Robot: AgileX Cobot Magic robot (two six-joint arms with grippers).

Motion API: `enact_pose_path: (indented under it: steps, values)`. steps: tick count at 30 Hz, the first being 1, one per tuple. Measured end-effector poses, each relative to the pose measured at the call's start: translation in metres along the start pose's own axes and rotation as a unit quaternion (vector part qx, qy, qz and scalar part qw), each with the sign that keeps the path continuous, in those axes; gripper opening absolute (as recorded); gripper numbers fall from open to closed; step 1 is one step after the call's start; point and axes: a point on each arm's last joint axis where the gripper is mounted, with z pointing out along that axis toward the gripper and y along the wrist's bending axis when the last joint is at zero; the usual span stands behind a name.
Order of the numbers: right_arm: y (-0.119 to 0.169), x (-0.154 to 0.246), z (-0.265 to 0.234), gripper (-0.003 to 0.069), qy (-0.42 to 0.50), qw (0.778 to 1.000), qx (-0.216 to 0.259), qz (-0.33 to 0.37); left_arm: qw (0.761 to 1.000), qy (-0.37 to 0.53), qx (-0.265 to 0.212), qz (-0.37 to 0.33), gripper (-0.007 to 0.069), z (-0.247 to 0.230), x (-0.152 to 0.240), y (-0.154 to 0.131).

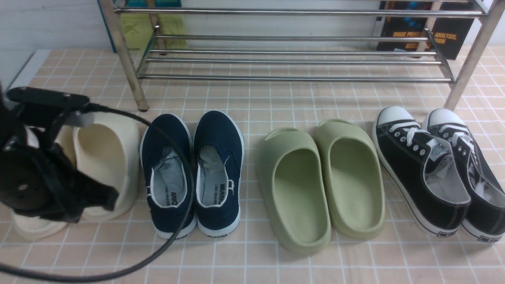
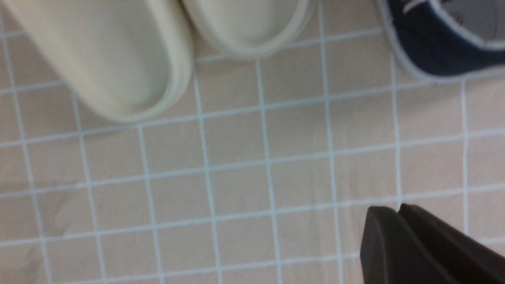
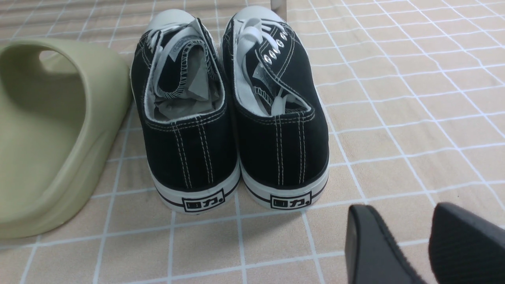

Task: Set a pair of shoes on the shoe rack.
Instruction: Use the left arm to grab the shoe closest to it

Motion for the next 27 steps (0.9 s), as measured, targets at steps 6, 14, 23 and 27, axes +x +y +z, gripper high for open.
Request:
enact_pose_path:
  steps: [6, 14, 23, 27]
  values:
    - [0.000, 0.000, 0.000, 0.0240, 0.000, 1.000, 0.000, 0.000, 0.997, -0.034, 0.029, -0.064, 0.0222, 0.024, -0.025, -0.012]
    - [0.000, 0.000, 0.000, 0.0240, 0.000, 1.000, 0.000, 0.000, 0.989, -0.023, 0.043, -0.137, 0.0488, 0.076, -0.045, -0.023]
    - [0.000, 0.000, 0.000, 0.0240, 0.000, 1.000, 0.000, 0.000, 0.992, 0.031, 0.020, -0.120, 0.0424, 0.134, -0.047, -0.029]
    - [0.000, 0.000, 0.000, 0.0240, 0.000, 1.000, 0.000, 0.000, 0.992, 0.032, 0.021, -0.118, 0.0217, 0.140, -0.048, -0.032]
